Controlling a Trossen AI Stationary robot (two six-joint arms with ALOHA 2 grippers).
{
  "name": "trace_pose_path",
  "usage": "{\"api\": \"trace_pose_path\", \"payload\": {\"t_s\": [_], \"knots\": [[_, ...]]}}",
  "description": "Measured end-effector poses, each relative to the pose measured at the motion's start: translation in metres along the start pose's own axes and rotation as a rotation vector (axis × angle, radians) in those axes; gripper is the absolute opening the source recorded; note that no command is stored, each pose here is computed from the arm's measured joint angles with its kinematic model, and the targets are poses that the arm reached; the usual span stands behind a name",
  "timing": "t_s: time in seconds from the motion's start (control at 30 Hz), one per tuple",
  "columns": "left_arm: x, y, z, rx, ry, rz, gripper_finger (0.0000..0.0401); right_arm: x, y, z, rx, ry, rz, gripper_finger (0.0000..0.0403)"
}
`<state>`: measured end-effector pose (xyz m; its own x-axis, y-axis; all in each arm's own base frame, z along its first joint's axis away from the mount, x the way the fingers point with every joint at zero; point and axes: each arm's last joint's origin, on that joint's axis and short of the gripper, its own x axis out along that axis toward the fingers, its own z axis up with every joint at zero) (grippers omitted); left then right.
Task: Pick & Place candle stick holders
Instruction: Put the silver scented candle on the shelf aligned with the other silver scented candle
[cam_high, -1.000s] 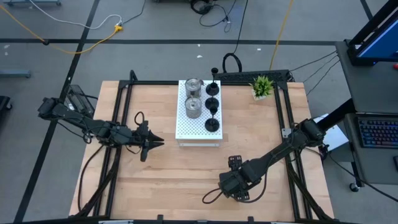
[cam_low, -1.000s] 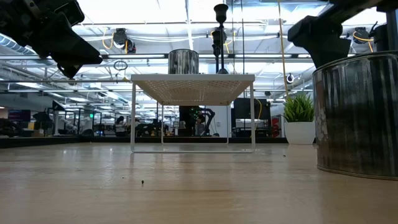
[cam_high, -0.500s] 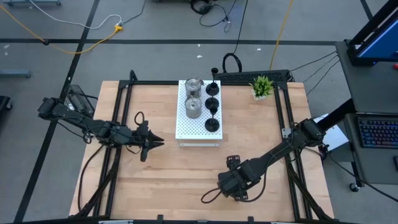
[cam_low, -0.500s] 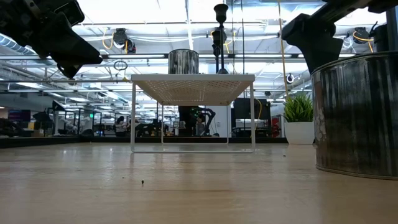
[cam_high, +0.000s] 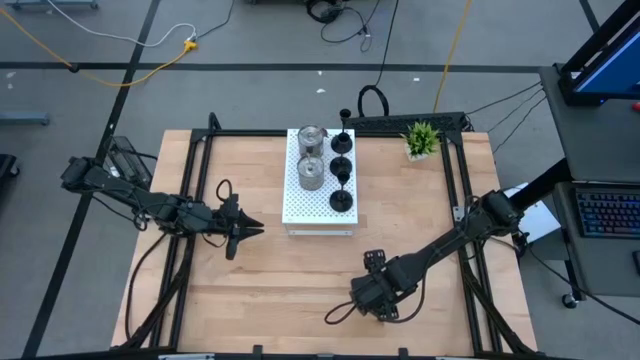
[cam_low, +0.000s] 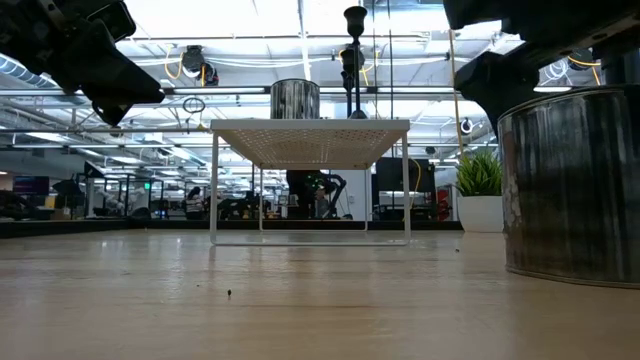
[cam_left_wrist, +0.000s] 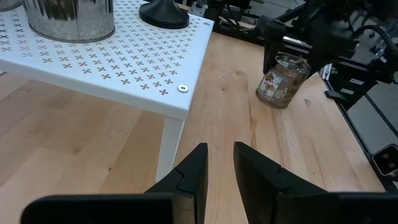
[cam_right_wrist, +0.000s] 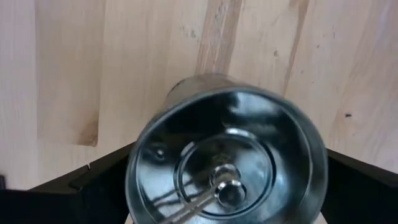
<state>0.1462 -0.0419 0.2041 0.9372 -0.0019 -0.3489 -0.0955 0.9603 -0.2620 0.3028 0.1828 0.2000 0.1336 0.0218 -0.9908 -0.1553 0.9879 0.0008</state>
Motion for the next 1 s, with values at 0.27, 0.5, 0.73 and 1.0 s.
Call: {"api": "trace_pose_path", "payload": {"t_s": [0.27, 0.5, 0.73, 1.0], "knots": [[0.000, 0.000, 0.000, 0.000, 0.000, 0.000, 0.0081, 0.002, -0.001, 0.004, -0.028, -0.038, 0.013, 0.0400], [0.000, 0.000, 0.000, 0.000, 0.000, 0.000, 0.0081, 0.014, -0.008, 0.002, 0.026, -0.005, 0.110, 0.0400], [0.000, 0.000, 0.000, 0.000, 0.000, 0.001, 0.0081, 0.016, -0.011, 0.002, 0.037, 0.008, 0.133, 0.0400], [0.000, 0.000, 0.000, 0.001, 0.000, 0.000, 0.0081, 0.016, -0.011, 0.001, 0.043, 0.012, 0.130, 0.0400]]}}
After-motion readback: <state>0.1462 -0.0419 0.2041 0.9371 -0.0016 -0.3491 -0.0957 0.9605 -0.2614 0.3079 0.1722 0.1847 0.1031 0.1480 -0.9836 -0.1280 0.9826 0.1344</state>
